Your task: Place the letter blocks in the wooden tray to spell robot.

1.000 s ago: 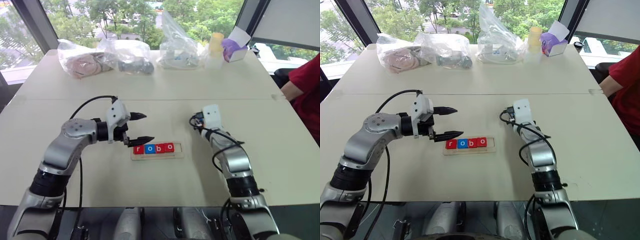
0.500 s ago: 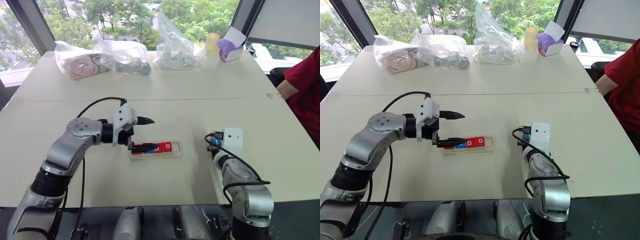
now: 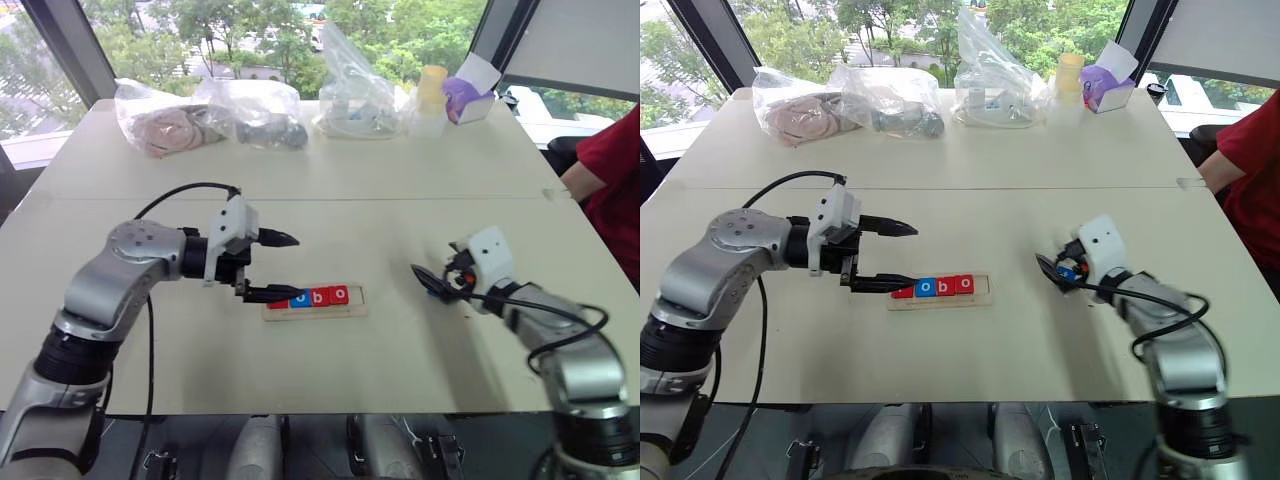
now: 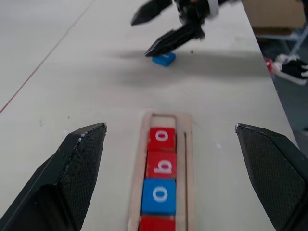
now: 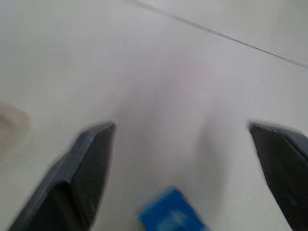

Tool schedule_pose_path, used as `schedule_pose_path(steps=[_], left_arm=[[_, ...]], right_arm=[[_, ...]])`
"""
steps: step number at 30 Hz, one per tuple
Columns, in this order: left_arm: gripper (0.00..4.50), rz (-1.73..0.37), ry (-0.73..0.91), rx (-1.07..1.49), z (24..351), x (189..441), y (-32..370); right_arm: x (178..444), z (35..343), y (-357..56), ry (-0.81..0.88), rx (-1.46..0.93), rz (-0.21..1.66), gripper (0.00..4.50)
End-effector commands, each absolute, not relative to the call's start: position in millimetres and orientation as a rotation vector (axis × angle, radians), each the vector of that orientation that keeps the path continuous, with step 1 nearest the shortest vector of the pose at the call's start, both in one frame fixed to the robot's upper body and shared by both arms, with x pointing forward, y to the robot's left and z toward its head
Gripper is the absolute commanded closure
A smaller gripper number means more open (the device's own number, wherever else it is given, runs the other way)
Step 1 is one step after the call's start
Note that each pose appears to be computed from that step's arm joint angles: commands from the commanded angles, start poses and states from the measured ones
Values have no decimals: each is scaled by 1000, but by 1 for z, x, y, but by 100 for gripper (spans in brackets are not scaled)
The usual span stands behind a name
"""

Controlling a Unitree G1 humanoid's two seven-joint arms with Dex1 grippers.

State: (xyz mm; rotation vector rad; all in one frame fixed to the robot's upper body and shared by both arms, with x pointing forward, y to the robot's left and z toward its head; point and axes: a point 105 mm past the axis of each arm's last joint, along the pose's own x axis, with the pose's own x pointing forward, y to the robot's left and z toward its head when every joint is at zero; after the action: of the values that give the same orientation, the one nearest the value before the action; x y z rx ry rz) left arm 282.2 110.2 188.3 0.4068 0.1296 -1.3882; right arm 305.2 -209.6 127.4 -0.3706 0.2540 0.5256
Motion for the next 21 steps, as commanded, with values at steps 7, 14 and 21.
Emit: schedule_pose_path(steps=[7,14,21], left_arm=[[0,-1438,108,461,202,264,111],[0,-1392,130,470,198,264,116],[0,-1375,164,485,190,263,122]], right_arm=[[295,105,-240,332,-463,883,2],[308,92,-240,324,-472,888,2],[307,82,-232,321,-458,927,134]])
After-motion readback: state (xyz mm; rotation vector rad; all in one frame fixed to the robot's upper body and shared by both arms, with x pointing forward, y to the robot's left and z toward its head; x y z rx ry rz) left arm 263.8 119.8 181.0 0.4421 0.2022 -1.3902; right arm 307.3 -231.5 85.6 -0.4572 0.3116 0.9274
